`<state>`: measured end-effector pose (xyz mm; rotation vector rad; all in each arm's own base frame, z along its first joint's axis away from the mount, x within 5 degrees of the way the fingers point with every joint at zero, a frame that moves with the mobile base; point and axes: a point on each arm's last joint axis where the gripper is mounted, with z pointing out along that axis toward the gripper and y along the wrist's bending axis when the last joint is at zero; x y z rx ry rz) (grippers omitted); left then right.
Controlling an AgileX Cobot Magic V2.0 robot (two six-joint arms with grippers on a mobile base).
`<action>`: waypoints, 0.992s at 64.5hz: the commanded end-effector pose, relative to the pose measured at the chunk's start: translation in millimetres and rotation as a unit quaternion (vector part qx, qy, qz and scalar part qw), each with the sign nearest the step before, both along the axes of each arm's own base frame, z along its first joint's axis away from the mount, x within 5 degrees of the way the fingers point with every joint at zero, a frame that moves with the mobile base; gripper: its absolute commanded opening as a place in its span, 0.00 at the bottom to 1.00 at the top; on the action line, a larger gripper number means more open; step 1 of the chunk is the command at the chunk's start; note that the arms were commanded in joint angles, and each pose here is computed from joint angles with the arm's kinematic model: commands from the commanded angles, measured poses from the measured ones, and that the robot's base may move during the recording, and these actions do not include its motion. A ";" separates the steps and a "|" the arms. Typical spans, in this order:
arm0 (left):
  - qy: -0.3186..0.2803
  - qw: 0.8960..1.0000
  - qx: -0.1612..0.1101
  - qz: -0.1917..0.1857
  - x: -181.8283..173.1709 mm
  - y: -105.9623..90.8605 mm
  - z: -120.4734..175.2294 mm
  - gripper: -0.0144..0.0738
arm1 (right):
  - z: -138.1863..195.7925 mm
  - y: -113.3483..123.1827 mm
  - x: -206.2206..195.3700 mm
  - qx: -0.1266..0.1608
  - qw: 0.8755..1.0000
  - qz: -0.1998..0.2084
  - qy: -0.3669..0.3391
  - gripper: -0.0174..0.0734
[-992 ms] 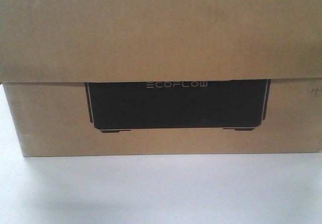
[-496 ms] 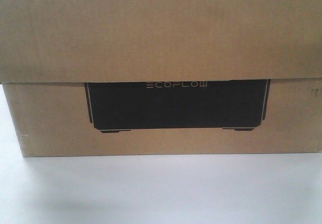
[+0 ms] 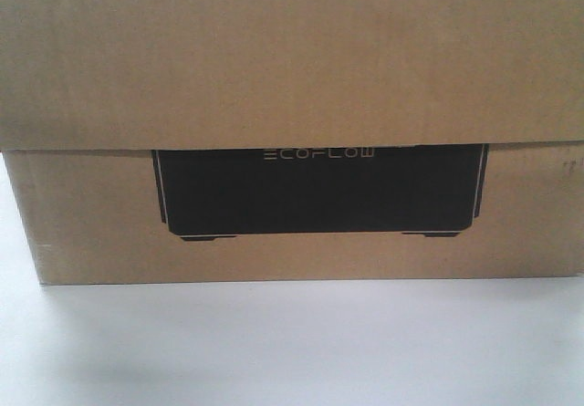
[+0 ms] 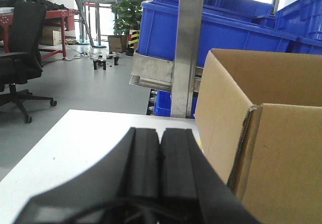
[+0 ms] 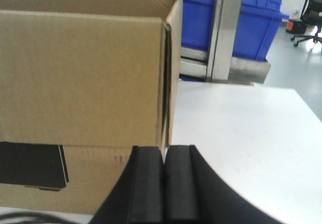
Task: Grab box from left shelf to table start
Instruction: 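Open both grippers and release the box side walls, then pull both open grippers back away from the box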
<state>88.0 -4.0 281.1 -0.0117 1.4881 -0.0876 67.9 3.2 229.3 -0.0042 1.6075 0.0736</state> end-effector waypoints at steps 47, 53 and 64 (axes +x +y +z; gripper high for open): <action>-0.048 0.999 -0.002 0.018 -0.3 3.2 15.7 0.06 | -17.3 -3.8 -13.4 0.038 0.996 -0.029 -0.074 0.25; -0.048 0.999 -0.002 0.018 -0.3 3.2 15.7 0.06 | -17.3 -3.8 -13.4 0.038 0.996 -0.029 -0.074 0.25; -0.048 0.999 -0.002 0.018 -0.3 3.2 15.7 0.06 | -17.3 -3.8 -13.4 0.038 0.996 -0.029 -0.074 0.25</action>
